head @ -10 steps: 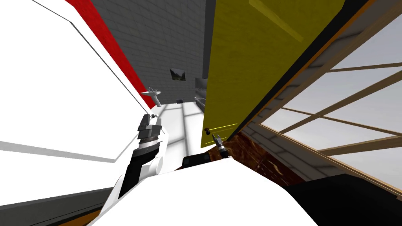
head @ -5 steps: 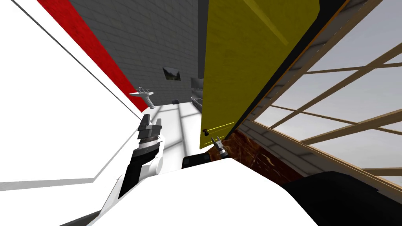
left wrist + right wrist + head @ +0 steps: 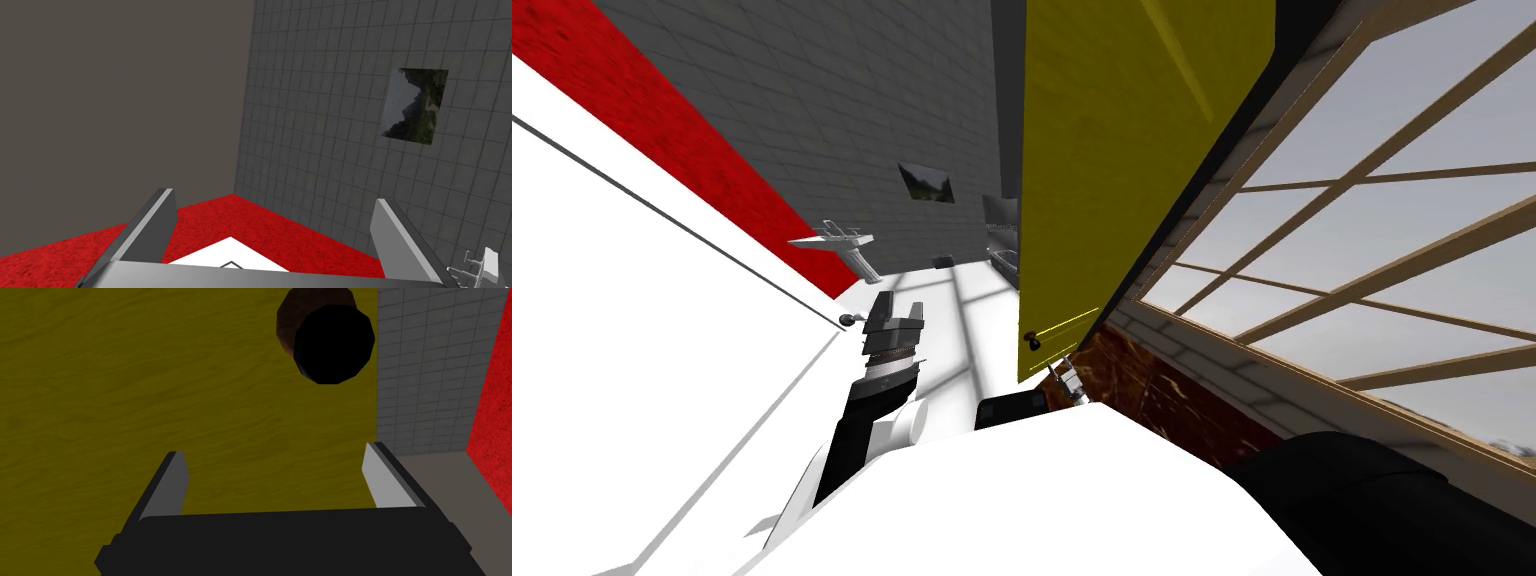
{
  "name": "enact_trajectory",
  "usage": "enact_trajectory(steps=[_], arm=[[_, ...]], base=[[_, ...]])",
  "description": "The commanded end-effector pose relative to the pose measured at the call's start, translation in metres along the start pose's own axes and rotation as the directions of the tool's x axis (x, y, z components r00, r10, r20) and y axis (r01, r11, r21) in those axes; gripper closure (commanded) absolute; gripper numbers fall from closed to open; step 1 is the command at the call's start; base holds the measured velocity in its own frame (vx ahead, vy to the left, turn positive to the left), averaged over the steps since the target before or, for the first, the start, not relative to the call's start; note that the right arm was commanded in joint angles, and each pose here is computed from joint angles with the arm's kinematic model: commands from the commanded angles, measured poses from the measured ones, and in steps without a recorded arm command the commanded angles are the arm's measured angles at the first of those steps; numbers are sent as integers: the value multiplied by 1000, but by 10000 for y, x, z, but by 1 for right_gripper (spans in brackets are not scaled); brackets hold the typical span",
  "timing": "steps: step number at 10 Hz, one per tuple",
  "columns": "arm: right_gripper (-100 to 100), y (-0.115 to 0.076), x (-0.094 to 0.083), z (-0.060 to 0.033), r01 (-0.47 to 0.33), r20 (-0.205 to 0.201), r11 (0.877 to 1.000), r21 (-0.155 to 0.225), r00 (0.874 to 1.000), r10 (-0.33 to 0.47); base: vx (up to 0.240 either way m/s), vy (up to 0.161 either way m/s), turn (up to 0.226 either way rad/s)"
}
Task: Push the door open
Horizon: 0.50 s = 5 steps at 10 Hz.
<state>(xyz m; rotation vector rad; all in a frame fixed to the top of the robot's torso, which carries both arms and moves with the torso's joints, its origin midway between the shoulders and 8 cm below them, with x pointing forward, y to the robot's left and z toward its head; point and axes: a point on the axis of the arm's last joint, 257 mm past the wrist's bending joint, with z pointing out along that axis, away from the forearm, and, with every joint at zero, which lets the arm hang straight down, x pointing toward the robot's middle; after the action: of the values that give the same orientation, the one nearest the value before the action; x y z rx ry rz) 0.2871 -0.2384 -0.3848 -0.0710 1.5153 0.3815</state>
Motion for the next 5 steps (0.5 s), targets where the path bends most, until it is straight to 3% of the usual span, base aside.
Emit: enact_trajectory(steps=[1,5], arm=[[-100,129,32,-95,40,-15,999,-31,999,-40],[-100,404,103,-320,112,-43,989,-95,992,-117]], base=[[60,20,-153],[52,24,-171]])
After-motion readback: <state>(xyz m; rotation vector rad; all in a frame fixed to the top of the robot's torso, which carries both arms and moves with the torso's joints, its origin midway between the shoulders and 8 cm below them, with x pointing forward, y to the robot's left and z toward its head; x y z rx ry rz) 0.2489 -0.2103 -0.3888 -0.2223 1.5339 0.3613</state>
